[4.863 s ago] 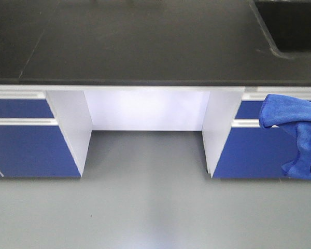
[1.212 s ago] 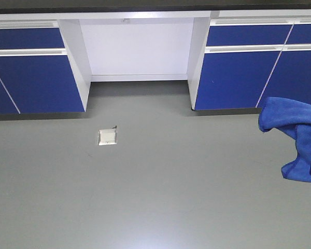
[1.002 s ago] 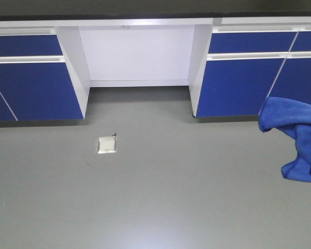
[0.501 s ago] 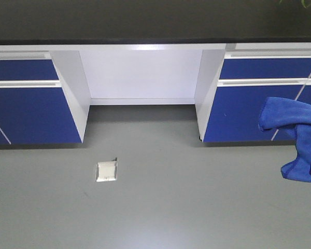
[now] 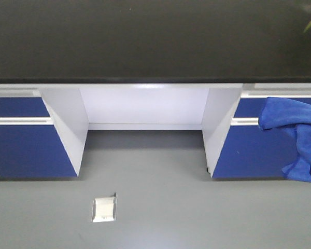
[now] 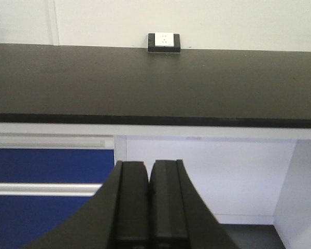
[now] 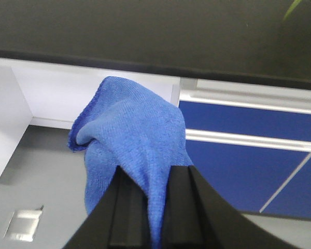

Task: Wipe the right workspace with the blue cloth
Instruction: 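Hold the cloth in the right gripper while the base turns away, then hold the cloth raised while the base stops at the other counter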

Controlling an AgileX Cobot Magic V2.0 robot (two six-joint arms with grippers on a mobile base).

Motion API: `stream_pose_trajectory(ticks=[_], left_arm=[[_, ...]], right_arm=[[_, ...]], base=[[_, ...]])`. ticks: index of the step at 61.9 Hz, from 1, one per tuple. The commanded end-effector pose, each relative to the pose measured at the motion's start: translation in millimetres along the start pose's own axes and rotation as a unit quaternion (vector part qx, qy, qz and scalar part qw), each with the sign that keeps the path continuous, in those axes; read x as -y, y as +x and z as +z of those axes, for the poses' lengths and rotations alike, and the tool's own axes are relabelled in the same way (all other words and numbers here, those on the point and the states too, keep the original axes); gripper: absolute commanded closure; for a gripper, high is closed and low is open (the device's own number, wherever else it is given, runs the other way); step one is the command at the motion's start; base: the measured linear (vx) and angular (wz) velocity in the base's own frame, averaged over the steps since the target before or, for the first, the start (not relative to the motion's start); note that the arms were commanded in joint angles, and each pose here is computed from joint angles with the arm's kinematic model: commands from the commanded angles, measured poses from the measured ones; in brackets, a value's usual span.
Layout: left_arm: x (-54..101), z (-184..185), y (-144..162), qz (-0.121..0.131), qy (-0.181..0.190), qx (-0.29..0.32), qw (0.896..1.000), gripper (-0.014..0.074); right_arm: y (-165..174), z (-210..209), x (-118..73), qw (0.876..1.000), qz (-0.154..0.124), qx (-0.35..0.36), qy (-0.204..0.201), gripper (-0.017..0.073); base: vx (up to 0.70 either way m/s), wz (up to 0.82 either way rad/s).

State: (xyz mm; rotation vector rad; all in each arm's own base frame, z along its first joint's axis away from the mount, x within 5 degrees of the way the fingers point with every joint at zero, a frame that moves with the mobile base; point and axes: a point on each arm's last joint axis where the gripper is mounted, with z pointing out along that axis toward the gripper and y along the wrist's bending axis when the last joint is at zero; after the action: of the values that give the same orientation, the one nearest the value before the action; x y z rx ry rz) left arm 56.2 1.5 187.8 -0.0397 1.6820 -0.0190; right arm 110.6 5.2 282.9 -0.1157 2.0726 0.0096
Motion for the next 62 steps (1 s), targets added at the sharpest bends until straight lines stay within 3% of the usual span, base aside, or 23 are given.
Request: stream_pose_trajectory(ticks=[1, 62], left_arm=[[0.8, 0.8, 2.3, -0.004, 0.005, 0.033, 0.999, 0.0599], [0.8, 0.8, 2.3, -0.004, 0.005, 0.033, 0.999, 0.0599]], right_arm=[[-14.4, -4.0, 1.5, 0.999, -0.004, 0.048, 0.007, 0.0559], [-14.4, -4.0, 1.5, 0.999, -0.004, 0.048, 0.007, 0.0559]], base=[[0.44, 0.05], [0.38, 0.01]])
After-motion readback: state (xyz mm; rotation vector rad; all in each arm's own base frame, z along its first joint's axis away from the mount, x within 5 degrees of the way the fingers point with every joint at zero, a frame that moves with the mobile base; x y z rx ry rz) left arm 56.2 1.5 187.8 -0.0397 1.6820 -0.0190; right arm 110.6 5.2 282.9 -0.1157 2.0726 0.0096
